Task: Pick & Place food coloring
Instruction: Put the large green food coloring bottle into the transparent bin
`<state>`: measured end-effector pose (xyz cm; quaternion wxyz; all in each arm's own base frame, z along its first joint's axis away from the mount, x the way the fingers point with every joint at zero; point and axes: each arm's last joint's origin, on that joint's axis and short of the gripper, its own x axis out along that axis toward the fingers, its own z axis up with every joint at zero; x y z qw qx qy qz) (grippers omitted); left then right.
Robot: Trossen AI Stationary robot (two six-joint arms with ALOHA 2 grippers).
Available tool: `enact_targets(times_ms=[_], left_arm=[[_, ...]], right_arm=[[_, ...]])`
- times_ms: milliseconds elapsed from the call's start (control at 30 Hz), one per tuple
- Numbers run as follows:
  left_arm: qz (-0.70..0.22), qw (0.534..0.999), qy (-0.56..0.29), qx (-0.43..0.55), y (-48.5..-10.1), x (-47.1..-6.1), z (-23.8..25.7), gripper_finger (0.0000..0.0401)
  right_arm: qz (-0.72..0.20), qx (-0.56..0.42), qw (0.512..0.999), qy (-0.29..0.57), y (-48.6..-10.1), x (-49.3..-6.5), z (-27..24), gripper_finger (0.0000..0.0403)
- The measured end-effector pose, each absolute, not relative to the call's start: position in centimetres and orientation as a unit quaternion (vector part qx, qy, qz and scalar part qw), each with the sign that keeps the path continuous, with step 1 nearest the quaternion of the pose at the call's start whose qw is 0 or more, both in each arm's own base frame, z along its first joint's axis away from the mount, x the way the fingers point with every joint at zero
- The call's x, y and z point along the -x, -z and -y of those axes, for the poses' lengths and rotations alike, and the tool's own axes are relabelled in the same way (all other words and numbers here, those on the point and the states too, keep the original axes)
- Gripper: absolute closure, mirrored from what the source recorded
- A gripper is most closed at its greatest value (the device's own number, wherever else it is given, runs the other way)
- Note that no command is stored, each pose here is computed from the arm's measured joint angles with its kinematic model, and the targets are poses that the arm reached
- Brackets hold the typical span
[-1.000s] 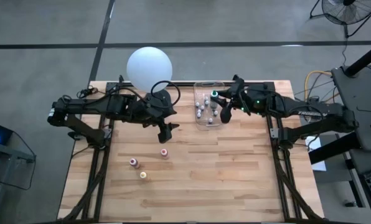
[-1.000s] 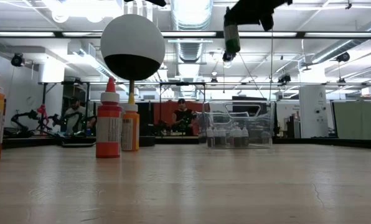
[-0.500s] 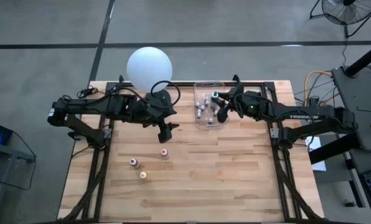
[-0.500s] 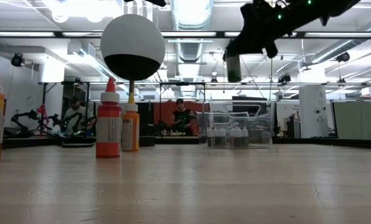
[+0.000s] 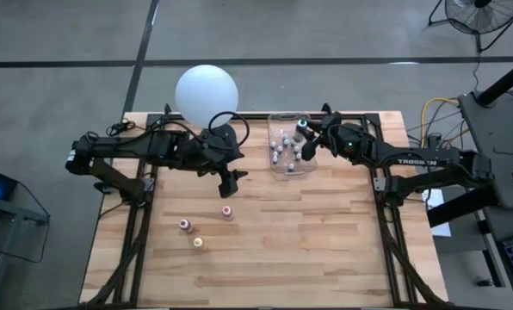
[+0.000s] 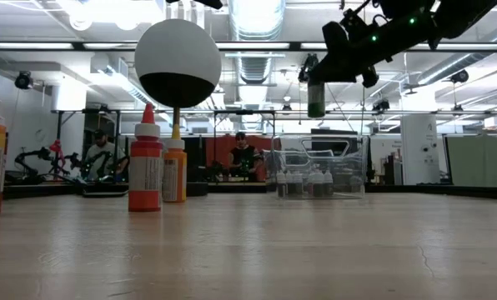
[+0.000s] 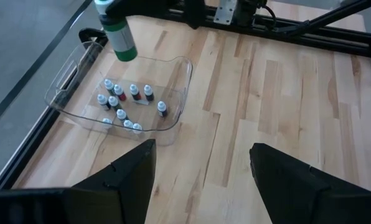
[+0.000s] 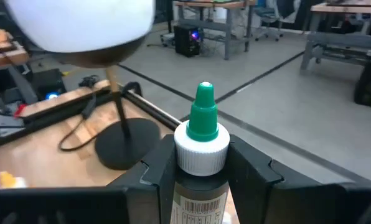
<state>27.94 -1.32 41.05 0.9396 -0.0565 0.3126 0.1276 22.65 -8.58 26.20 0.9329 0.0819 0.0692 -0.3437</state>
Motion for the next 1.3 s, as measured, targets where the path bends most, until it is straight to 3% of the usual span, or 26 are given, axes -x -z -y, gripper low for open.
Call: enact_targets(times_ms=[767,1300], left_arm=[[-0.311,0.939,-0.131,0.066,-41.0,-27.9,1.3,0.017],[-0.311,0.939,-0.13,0.065,-41.0,-28.0,1.3,0.017]], right_arm=[[-0.114,-0.088,0.905,0.399,-21.8,-25.6,14.8,0.0296],[-0.119,-0.075,0.9,0.412,-18.8,-27.1,16.2,0.0296]])
